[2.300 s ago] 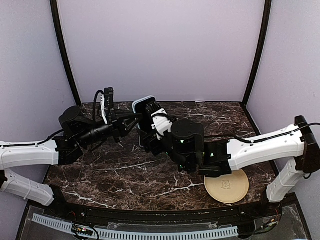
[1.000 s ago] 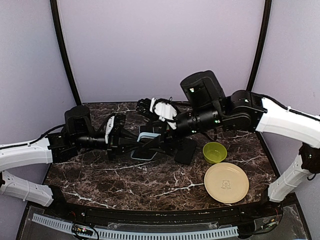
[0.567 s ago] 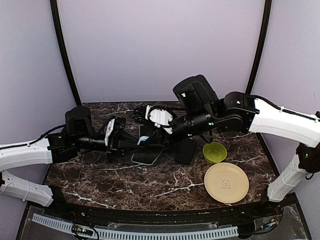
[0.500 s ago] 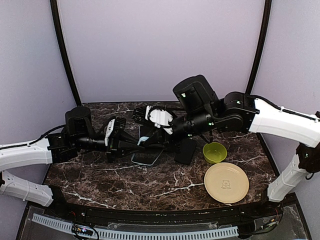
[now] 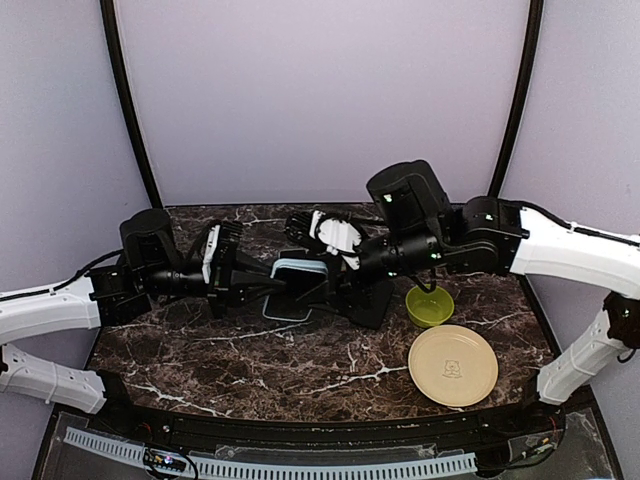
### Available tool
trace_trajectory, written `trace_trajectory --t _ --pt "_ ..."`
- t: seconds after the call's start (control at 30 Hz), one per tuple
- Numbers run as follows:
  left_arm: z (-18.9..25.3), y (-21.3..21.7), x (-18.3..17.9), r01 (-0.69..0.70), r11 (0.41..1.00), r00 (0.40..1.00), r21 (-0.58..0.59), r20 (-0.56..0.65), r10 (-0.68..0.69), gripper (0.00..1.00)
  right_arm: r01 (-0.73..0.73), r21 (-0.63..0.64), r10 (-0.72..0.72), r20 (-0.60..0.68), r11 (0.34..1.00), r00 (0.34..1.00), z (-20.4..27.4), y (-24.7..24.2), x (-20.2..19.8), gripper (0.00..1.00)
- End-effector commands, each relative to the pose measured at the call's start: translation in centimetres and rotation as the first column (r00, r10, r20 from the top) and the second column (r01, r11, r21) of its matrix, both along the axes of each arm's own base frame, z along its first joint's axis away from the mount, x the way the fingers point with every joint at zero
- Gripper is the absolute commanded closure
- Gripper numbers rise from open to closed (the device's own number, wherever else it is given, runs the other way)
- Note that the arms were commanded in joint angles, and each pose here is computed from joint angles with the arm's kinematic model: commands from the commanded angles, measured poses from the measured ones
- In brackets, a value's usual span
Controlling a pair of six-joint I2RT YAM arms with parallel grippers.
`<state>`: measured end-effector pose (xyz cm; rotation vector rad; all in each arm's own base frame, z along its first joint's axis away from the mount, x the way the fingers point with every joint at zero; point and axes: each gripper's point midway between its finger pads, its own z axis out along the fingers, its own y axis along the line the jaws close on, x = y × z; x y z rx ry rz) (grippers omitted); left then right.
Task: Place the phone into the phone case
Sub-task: Press the top corners of the phone case.
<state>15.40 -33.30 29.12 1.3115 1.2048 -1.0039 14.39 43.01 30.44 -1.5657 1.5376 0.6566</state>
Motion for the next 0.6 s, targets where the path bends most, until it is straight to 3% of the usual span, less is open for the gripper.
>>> trace_trajectory --t 0.0,0.17,0.37,0.47,0.57 --pt "5.8 1.0 -1.5 0.043 0.984 0.993 -0.172 0.113 -0.024 1.0 -0.003 0.143 0.007 -0.025 0.99 1.0 2.6 -1.7 -0.2 0.25" --pt "5.5 0.8 -1.5 0.051 0.986 0.994 -0.162 0.108 -0.034 1.0 0.002 0.189 0.005 -0.037 0.982 0.999 3.1 -2.7 -0.4 0.32" --pt "5.4 0.7 -1.5 0.057 0.986 0.993 -0.159 0.109 -0.04 1.0 -0.021 0.19 0.031 -0.05 0.982 0.998 3.0 -2.1 -0.6 0.34" --pt "5.4 0.8 -1.5 0.057 0.986 0.993 -0.157 0.109 -0.04 1.0 -0.032 0.196 0.043 -0.052 0.98 0.998 3.4 -1.7 -0.6 0.46" --pt "5.3 0.7 -1.5 0.057 0.986 0.993 -0.155 0.11 -0.04 1.0 -0.048 0.206 0.06 -0.053 0.977 0.997 3.8 -1.3 -0.8 0.72"
